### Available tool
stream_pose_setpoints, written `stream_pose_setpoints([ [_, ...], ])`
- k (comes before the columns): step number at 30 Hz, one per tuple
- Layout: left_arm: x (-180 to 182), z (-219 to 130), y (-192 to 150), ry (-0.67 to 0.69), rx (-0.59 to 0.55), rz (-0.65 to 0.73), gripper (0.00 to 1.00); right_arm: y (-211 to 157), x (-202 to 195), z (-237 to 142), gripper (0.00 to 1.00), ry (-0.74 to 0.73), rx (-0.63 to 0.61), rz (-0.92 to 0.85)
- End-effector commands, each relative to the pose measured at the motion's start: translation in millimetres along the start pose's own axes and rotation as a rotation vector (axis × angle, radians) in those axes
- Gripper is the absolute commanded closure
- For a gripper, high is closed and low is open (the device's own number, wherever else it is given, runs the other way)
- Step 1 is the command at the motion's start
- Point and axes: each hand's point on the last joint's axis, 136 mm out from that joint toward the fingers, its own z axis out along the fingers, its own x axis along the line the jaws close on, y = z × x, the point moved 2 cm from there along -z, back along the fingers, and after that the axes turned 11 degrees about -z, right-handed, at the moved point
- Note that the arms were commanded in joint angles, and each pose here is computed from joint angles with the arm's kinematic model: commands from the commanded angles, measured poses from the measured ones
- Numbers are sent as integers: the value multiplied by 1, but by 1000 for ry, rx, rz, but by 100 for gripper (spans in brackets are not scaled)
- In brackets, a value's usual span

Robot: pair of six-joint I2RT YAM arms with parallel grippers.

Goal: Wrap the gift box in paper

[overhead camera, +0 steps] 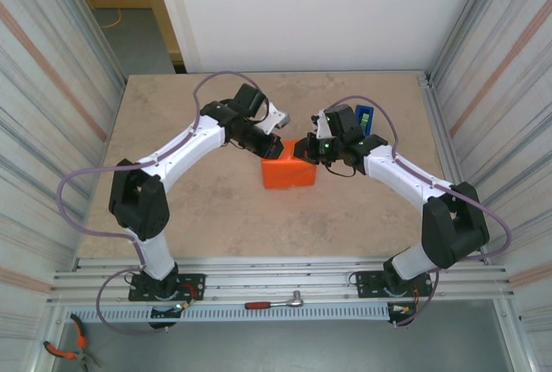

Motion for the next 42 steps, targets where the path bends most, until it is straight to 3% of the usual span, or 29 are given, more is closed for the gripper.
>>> stream_pose_setpoints([
  [1,-9,-10,-8,-27,-9,6,89,-20,-20,5,100,-58,60,57],
  [6,-1,-3,-17,-3,0,-1,90,-15,-17,5,100,-39,55,68],
  [9,4,1,-19,23,1,5,90,6,-7,-5,100,23,8,87],
  [15,9,6,-20,53,1,15,90,65,7,-66,100,95,-191,95],
  [19,10,9,-21,61,3,23,91,72,-30,-95,100,32,-267,172],
  [21,11,11,-22,62,7,20,91,70,-55,-107,95,5,-306,235],
  [27,12,13,-21,66,4,21,91,56,-125,-133,66,-87,-375,400],
  [31,13,14,-22,64,-1,21,92,51,-165,-146,56,-143,-386,479],
  [42,17,15,-28,83,7,24,94,45,-238,-150,52,-202,-366,611],
])
